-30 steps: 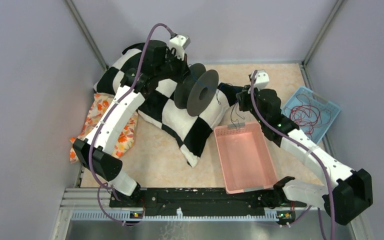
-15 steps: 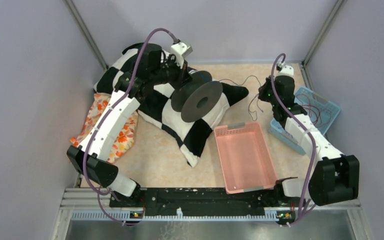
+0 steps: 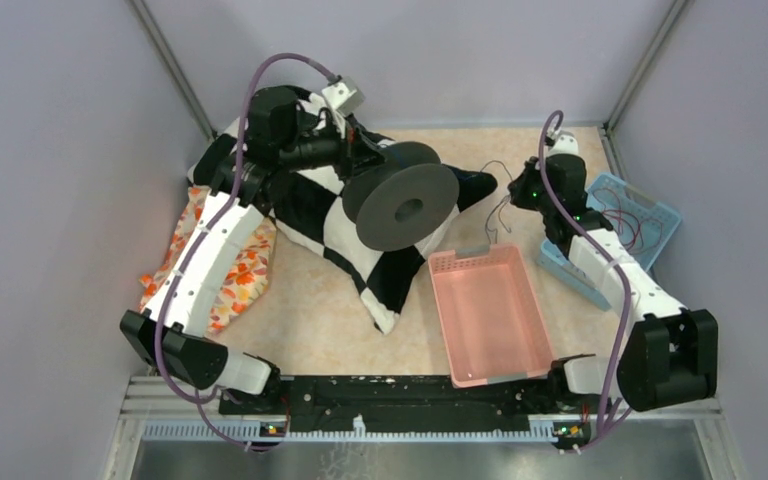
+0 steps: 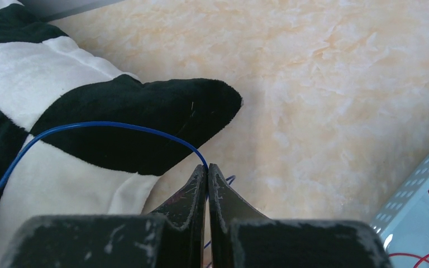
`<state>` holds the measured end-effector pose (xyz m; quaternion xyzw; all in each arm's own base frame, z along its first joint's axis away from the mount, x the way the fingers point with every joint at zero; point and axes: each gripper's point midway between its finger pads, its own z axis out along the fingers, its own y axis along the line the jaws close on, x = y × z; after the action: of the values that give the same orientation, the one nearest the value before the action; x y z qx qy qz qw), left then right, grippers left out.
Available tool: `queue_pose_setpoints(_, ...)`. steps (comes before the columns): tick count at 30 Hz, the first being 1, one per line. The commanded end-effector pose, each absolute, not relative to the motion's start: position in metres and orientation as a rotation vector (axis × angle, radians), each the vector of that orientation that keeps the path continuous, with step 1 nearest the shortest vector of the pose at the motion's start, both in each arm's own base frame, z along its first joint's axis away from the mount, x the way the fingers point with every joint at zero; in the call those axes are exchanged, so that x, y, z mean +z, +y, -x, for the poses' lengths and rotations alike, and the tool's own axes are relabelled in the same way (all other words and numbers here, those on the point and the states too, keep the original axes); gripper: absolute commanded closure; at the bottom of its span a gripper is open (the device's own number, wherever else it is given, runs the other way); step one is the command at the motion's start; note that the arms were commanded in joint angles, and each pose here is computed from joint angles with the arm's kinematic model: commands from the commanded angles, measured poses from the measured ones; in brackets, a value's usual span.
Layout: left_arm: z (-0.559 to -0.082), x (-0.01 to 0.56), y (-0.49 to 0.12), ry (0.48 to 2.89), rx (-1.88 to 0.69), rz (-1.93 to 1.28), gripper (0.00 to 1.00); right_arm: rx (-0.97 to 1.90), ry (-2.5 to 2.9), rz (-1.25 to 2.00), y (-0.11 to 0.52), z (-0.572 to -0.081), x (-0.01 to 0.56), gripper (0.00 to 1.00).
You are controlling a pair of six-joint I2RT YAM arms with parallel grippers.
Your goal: Wrap the cables
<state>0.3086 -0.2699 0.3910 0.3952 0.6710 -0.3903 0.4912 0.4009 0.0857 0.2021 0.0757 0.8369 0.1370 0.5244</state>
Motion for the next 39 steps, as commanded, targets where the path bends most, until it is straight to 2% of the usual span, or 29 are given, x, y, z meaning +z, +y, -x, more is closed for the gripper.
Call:
queue_pose_setpoints(1,-0.31,0.463,-0.25,1.385,-0.959,-0.845,1.0,0.346,1.964,-0.165,0.086,-0.391,0.216,1.0)
queue_pose_setpoints(10,-0.349,0.499,-0.216,1.299,-1.03,-0.458,1.0,0.5,1.991,-0.077,0.114,-0.367,0.22,1.0)
queue_pose_setpoints(19,-0.395,0.506,-0.195,1.237,-1.119,-0.101,1.0,0.51,2.023,0.082,0.161,-0.355,0.228,1.0)
queue_pose_setpoints(24,-0.415,0.503,-0.176,1.219,-1.052,0.052,1.0,0.542,2.043,0.182,0.194,-0.338,0.225,1.0)
queue_pose_setpoints(31,-0.432,0.514,-0.155,1.198,-0.949,0.145,1.0,0.562,2.067,0.369,0.217,-0.314,0.238,1.0)
queue_pose_setpoints(39,-0.451,0.512,-0.141,1.231,-1.007,0.23,1.0,0.663,2.059,0.254,0.213,-0.285,0.233,1.0)
